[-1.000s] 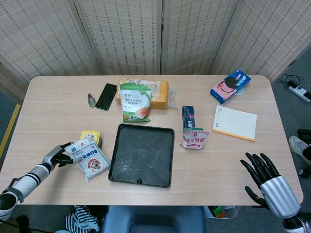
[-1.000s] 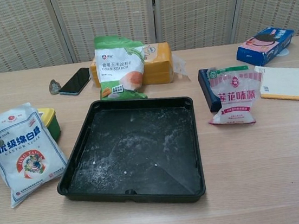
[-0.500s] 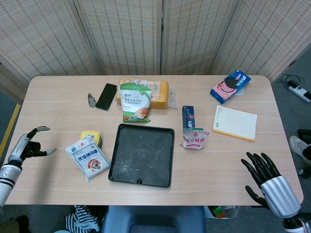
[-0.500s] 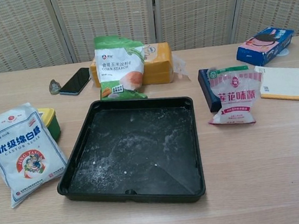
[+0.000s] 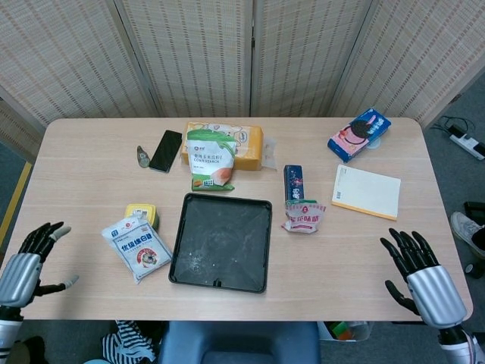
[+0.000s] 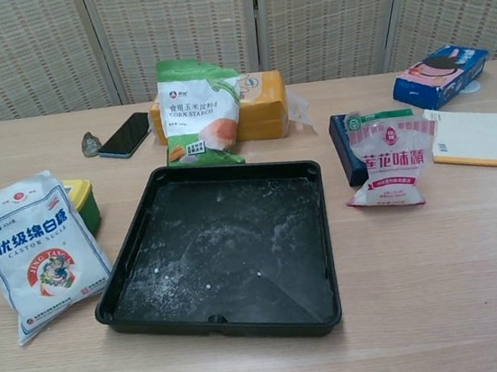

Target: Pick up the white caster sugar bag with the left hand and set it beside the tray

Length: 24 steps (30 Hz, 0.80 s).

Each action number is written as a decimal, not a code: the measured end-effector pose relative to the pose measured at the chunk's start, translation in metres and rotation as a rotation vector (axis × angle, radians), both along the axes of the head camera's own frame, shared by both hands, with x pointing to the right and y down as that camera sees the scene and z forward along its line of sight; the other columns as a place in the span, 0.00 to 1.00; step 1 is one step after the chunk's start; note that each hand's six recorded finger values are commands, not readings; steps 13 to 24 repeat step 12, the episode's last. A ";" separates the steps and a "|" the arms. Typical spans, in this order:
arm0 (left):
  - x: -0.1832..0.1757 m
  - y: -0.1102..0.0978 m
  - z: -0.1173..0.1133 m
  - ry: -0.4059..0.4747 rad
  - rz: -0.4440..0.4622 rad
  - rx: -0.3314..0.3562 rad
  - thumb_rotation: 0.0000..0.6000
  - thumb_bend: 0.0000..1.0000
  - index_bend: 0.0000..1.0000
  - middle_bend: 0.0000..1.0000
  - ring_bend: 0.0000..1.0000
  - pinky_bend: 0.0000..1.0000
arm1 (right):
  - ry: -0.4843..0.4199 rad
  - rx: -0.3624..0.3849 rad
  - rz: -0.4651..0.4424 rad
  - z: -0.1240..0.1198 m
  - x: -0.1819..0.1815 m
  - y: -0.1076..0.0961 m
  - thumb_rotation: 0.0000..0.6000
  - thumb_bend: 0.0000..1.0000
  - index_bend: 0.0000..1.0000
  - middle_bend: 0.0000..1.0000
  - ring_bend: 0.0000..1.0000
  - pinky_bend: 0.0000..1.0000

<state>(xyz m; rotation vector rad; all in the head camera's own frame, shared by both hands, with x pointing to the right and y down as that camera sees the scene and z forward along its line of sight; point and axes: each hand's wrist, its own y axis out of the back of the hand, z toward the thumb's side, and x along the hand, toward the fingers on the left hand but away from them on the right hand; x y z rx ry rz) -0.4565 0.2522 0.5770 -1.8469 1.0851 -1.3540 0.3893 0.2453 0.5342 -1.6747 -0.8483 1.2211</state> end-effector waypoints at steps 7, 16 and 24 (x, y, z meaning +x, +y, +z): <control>0.000 0.040 0.006 -0.220 0.094 -0.044 1.00 0.17 0.09 0.02 0.00 0.00 | 0.057 0.030 0.042 0.004 0.002 -0.005 1.00 0.35 0.00 0.00 0.00 0.00; 0.001 0.051 0.012 -0.308 0.088 -0.094 1.00 0.17 0.09 0.02 0.00 0.00 | 0.049 0.008 0.032 0.006 0.001 -0.003 1.00 0.35 0.00 0.00 0.00 0.00; 0.001 0.051 0.012 -0.308 0.088 -0.094 1.00 0.17 0.09 0.02 0.00 0.00 | 0.049 0.008 0.032 0.006 0.001 -0.003 1.00 0.35 0.00 0.00 0.00 0.00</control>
